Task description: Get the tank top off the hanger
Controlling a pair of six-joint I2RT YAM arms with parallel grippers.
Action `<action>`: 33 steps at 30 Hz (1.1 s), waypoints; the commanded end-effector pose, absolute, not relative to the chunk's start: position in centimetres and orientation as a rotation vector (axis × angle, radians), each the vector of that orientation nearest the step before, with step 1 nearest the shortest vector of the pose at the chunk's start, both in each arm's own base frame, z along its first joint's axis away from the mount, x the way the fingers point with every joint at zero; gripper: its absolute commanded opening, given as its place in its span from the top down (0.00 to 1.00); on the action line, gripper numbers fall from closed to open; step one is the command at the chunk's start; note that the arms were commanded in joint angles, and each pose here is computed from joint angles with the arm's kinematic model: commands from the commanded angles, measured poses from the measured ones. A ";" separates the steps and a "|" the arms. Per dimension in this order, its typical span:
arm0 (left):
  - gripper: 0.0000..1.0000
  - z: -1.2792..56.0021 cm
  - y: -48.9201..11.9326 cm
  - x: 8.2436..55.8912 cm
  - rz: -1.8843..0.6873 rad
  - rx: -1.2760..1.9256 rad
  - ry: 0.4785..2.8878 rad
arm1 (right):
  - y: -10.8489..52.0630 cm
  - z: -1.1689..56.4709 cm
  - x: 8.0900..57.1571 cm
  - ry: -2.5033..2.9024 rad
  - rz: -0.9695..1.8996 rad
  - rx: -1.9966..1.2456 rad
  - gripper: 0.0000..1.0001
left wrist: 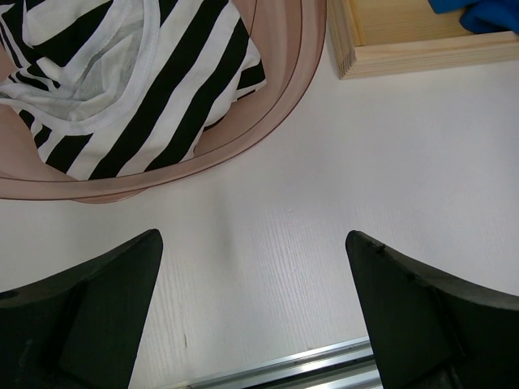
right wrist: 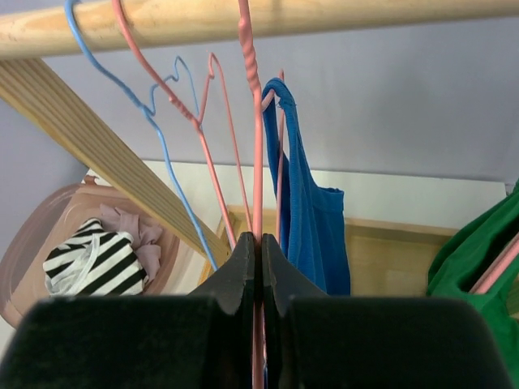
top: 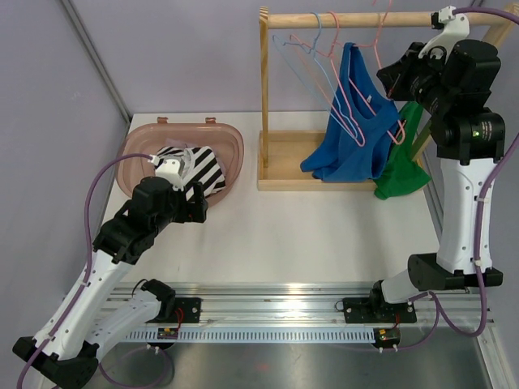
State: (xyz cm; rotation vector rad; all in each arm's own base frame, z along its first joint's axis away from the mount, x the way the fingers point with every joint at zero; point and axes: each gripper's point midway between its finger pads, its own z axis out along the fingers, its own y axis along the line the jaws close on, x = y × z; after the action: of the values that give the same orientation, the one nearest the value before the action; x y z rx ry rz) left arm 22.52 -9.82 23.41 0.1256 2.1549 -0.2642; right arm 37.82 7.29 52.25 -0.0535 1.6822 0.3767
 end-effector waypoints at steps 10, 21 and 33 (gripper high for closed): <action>0.01 26.4 -10.8 22.3 -0.370 0.142 2.021 | 7.3 52.3 26.2 1.559 0.433 -0.080 1.00; 0.01 30.5 -15.2 20.8 -0.710 0.191 1.900 | 7.0 51.5 16.2 1.522 0.474 -0.085 1.00; 0.01 40.7 -22.2 17.9 -0.938 0.336 1.624 | 9.1 53.3 9.3 1.485 0.607 -0.204 1.00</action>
State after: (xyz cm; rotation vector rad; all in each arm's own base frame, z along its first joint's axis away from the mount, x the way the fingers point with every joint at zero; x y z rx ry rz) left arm 17.98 -21.61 34.36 0.3883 1.8281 -0.8761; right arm 10.46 7.31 52.42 -0.1222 1.5108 0.5062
